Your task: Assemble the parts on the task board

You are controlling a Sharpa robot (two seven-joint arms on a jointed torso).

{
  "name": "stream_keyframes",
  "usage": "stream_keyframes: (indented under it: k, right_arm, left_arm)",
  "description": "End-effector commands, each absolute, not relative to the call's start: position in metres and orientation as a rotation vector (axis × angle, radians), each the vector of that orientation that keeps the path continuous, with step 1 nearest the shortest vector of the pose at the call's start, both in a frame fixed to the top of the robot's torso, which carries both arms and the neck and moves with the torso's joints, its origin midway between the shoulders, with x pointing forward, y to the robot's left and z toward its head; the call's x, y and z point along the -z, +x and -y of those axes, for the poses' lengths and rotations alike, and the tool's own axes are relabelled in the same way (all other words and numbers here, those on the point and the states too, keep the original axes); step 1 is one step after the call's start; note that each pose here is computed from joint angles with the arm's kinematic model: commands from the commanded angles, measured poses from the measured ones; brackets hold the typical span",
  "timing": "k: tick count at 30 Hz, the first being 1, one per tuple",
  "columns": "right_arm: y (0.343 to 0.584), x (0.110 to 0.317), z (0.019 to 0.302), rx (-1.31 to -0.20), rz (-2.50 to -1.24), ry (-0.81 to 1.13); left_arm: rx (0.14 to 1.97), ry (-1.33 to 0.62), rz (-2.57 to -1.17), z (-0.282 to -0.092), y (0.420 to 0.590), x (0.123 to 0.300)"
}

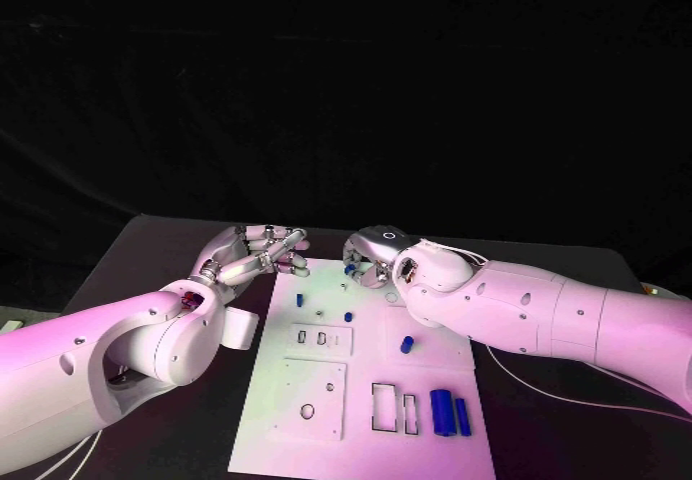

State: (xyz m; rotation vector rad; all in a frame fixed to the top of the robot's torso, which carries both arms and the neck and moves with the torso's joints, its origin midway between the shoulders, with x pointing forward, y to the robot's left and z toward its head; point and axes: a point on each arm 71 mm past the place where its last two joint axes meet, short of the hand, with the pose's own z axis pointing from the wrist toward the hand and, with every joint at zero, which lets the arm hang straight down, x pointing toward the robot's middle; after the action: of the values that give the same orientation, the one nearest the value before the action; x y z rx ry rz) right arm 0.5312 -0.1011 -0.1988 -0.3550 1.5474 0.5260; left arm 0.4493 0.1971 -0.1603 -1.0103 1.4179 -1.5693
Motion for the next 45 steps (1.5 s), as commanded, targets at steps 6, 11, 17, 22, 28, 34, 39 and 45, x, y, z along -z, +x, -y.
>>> stream_keyframes:
  k: [6, 11, 17, 22, 28, 34, 39, 45]
  right_arm:
    - [0.533, 0.201, 0.102, -0.513, -1.558, -0.356]
    - [0.531, 0.200, 0.105, -0.514, -1.554, -0.352]
    - [0.519, 0.195, 0.124, -0.527, -1.536, -0.328]
    - [0.509, 0.184, 0.153, -0.533, -1.523, -0.251]
    - [0.500, 0.176, 0.194, -0.546, -1.581, -0.111]
    - [0.498, 0.180, 0.223, -0.544, -1.688, -0.018]
    - [0.501, 0.184, 0.232, -0.530, -1.732, 0.004]
    - [0.505, 0.190, 0.232, -0.513, -1.765, 0.007]
  left_arm:
    - [1.594, -0.998, -1.424, -0.195, 0.449, 0.158]
    - [1.593, -0.998, -1.424, -0.195, 0.449, 0.158]
    - [1.589, -1.000, -1.423, -0.197, 0.450, 0.158]
    - [1.585, -1.001, -1.422, -0.200, 0.449, 0.158]
    - [1.581, -1.003, -1.422, -0.202, 0.449, 0.158]
    - [1.579, -1.005, -1.422, -0.204, 0.449, 0.158]
    - [1.580, -1.005, -1.423, -0.204, 0.450, 0.159]
    - [1.579, -1.005, -1.424, -0.204, 0.450, 0.159]
